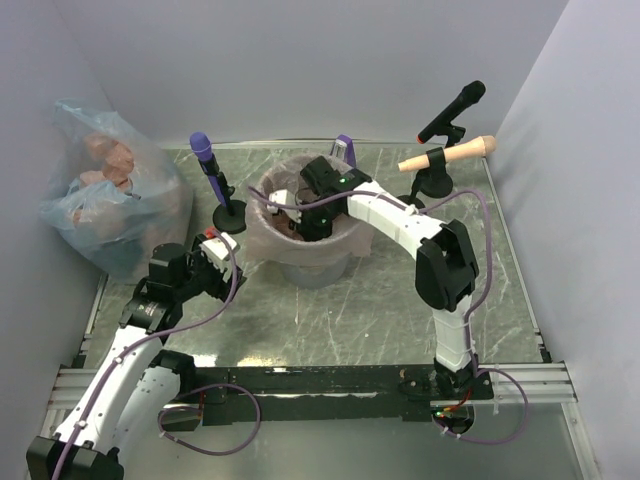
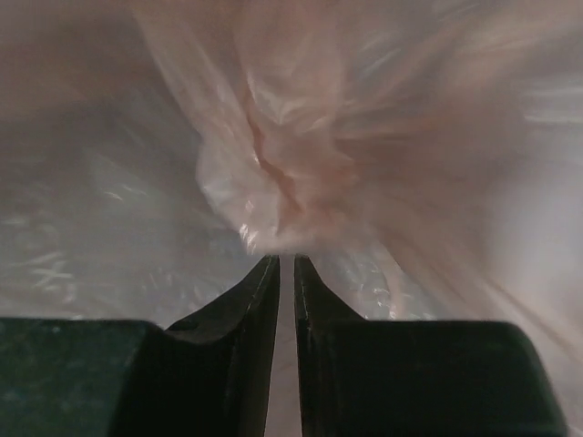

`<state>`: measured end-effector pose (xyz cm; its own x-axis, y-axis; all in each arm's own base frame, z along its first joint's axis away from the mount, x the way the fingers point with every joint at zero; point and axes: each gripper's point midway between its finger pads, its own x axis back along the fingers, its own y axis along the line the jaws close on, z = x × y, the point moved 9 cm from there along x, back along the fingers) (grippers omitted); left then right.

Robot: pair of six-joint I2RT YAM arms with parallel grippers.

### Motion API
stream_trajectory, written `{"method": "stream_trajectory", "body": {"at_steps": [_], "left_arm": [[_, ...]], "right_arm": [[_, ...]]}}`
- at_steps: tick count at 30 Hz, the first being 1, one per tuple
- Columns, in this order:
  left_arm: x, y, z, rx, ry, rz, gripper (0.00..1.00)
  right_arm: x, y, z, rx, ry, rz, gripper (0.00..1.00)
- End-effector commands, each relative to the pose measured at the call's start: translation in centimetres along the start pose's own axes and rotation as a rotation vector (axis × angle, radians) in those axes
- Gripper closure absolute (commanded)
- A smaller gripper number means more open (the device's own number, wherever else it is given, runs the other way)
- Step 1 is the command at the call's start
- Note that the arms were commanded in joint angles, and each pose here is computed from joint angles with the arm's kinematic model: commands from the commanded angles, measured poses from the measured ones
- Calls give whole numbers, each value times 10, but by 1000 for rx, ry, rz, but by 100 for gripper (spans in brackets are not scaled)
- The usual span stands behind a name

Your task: Put the trash bags into the trash bin

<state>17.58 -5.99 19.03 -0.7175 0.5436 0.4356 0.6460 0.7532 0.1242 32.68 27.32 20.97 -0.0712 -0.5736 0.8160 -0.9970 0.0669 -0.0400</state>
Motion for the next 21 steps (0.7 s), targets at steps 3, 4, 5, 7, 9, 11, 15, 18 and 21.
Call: {"method": "stream_trajectory", "body": {"at_steps": [3,4,5,7,9,11,15,18,21], "left_arm": [[0,2,-5,36,-51,-1,17],[0,2,-4,31,-50,-1,17],[0,3,-3,35,-49,-5,17],[0,4,-3,39,-48,-6,17],[-1,3,-3,42,-45,0,17],[-2,3,-4,46,-48,4,17],[-3,4,-5,48,-48,7,17],[-5,5,-4,56,-38,-1,17],[-4,6,-4,49,-22,1,16]], "right_arm": [[-24,8,22,45,71,-42,81],[-27,9,25,33,74,-48,81],[-31,10,28,29,75,-58,81],[-37,14,34,9,83,-73,80],[-43,16,39,-6,98,-89,80],[-47,15,41,-22,97,-90,80],[-46,12,35,-32,76,-69,80],[-41,11,31,-24,64,-57,79],[-26,12,24,-2,42,-27,78]]}}
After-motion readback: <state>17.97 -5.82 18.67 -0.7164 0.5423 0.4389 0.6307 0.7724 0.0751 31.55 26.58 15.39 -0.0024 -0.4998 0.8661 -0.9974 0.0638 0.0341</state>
